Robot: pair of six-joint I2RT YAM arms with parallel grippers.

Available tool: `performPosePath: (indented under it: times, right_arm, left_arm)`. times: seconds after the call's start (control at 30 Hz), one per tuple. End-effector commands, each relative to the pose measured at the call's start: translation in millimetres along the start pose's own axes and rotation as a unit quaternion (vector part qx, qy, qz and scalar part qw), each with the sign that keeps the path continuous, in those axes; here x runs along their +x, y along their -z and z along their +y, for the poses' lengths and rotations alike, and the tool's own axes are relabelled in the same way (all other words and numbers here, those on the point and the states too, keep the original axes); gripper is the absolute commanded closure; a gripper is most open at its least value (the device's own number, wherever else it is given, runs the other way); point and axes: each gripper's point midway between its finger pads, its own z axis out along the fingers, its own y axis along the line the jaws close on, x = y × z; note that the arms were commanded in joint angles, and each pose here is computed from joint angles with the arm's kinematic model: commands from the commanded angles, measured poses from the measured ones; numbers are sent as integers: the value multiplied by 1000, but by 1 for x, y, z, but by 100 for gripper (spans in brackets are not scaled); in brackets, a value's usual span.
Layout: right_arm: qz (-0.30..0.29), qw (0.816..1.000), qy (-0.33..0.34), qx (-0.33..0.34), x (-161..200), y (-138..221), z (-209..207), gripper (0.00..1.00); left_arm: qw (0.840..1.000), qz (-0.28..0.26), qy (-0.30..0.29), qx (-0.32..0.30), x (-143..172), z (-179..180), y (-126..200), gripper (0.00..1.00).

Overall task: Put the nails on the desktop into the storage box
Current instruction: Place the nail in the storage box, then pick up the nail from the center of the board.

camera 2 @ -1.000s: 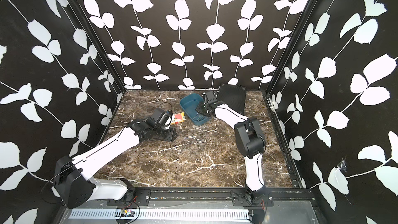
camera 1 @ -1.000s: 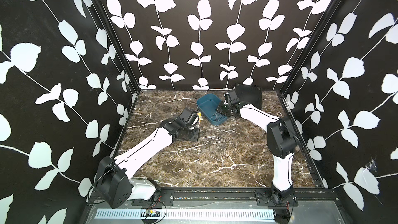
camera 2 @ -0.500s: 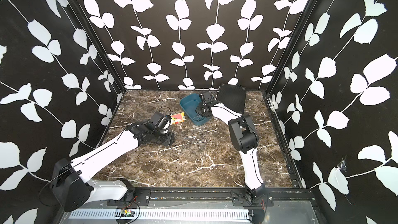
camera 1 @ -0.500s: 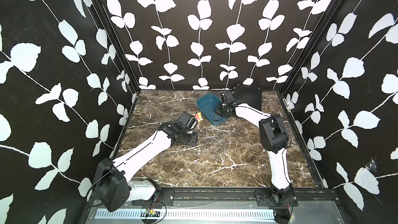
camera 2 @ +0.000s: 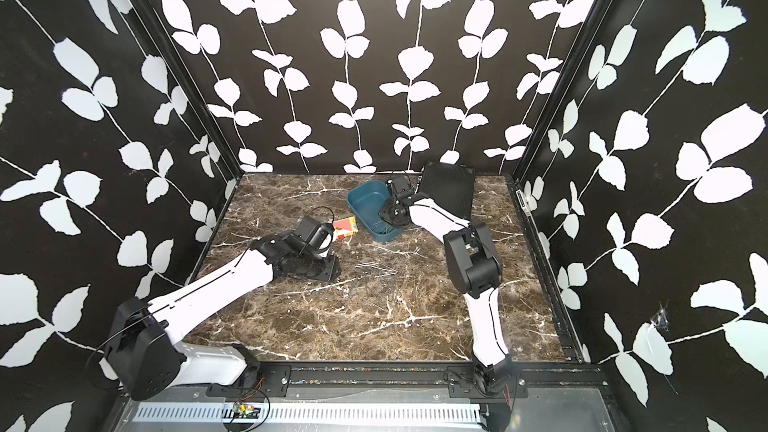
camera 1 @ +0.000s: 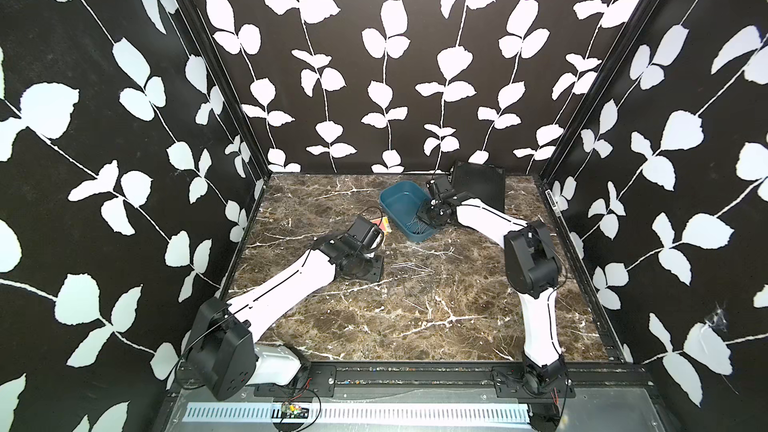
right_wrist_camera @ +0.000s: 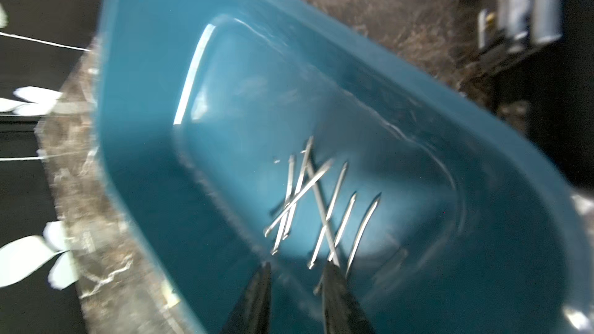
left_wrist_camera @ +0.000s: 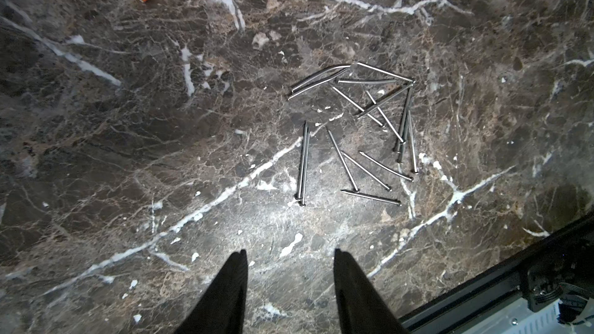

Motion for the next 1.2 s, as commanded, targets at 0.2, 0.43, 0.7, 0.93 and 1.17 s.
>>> performPosePath:
  times: [0.2, 0.43, 0.7, 0.93, 1.17]
  right_arm:
    - [6, 989, 143, -39, 29, 109, 7, 65]
    - [34, 984, 177, -6, 84, 135, -57, 64]
    - [51, 982, 180, -1, 118, 148, -90, 63]
    - [72, 977, 201, -13, 138, 152, -102, 63]
    - [100, 952, 281, -71, 160, 152, -96, 62]
  left_arm:
    - [1000, 14, 2, 10, 7, -3, -30, 54]
    - [998, 48, -45, -1, 23, -34, -57, 54]
    - [997, 62, -51, 8, 22, -53, -77, 58]
    - [993, 84, -82, 24, 32, -79, -90, 59]
    - [993, 89, -73, 36, 37, -86, -97, 60]
